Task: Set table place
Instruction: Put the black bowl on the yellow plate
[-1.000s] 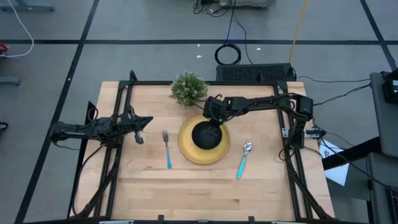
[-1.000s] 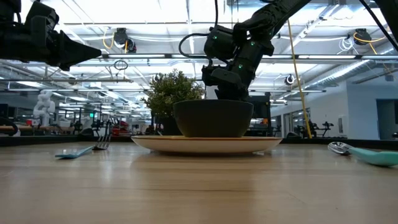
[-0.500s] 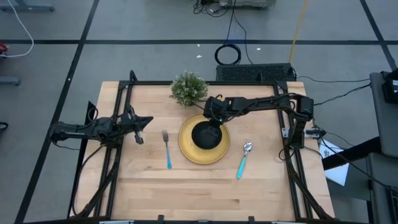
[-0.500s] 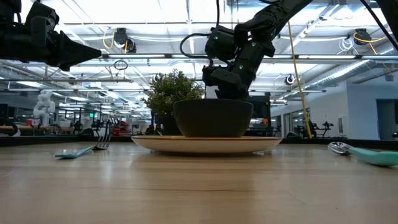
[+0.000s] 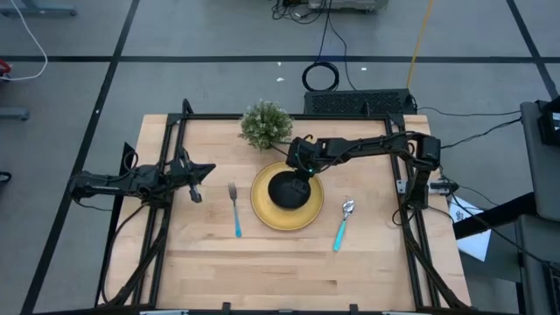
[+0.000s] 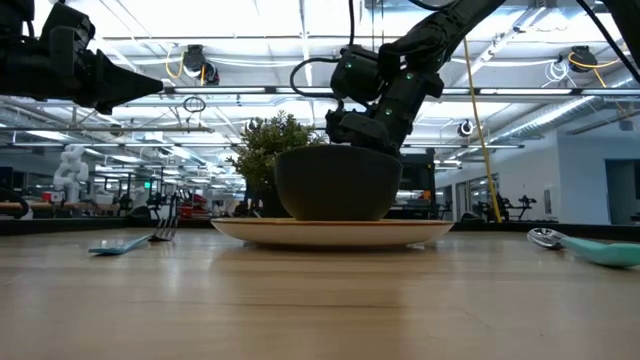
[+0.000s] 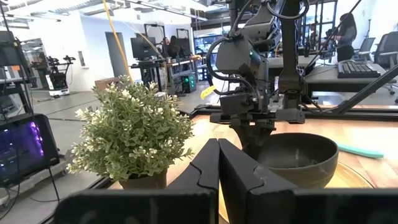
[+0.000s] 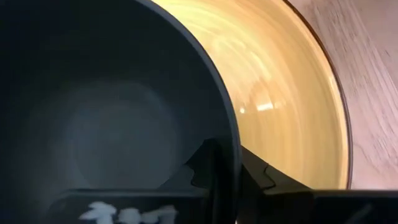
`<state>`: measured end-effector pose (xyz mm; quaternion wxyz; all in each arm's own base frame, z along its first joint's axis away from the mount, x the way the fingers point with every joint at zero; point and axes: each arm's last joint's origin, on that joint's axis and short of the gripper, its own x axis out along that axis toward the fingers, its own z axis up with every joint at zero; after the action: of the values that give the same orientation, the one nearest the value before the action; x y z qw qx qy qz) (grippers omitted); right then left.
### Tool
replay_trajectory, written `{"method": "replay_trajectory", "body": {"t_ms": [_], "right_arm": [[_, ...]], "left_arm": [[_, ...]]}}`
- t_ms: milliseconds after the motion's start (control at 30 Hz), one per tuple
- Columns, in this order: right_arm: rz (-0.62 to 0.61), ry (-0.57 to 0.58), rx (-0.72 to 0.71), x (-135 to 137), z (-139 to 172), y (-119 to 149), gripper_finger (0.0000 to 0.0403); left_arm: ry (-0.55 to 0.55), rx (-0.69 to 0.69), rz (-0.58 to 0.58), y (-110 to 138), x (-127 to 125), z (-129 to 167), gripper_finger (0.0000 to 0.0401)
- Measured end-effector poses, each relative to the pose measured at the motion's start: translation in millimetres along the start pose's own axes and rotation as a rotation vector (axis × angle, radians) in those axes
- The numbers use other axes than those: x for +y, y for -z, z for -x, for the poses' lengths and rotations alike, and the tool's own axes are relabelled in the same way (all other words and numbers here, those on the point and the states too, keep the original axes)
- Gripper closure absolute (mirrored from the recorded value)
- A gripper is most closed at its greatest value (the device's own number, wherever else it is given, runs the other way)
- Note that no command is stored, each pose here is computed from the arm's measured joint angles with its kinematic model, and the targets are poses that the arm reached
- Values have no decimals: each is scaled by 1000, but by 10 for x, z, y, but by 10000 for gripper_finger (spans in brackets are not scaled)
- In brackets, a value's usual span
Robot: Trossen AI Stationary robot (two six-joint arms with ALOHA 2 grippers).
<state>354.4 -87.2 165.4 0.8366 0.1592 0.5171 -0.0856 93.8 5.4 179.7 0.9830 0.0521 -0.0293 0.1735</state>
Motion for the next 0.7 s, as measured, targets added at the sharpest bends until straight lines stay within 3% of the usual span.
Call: {"method": "replay_trajectory", "body": {"t_ms": [700], "right_arm": [[30, -5, -20, 78, 97, -7, 378]], "left_arm": [[0, 0, 0, -1, 1, 0, 393]]}}
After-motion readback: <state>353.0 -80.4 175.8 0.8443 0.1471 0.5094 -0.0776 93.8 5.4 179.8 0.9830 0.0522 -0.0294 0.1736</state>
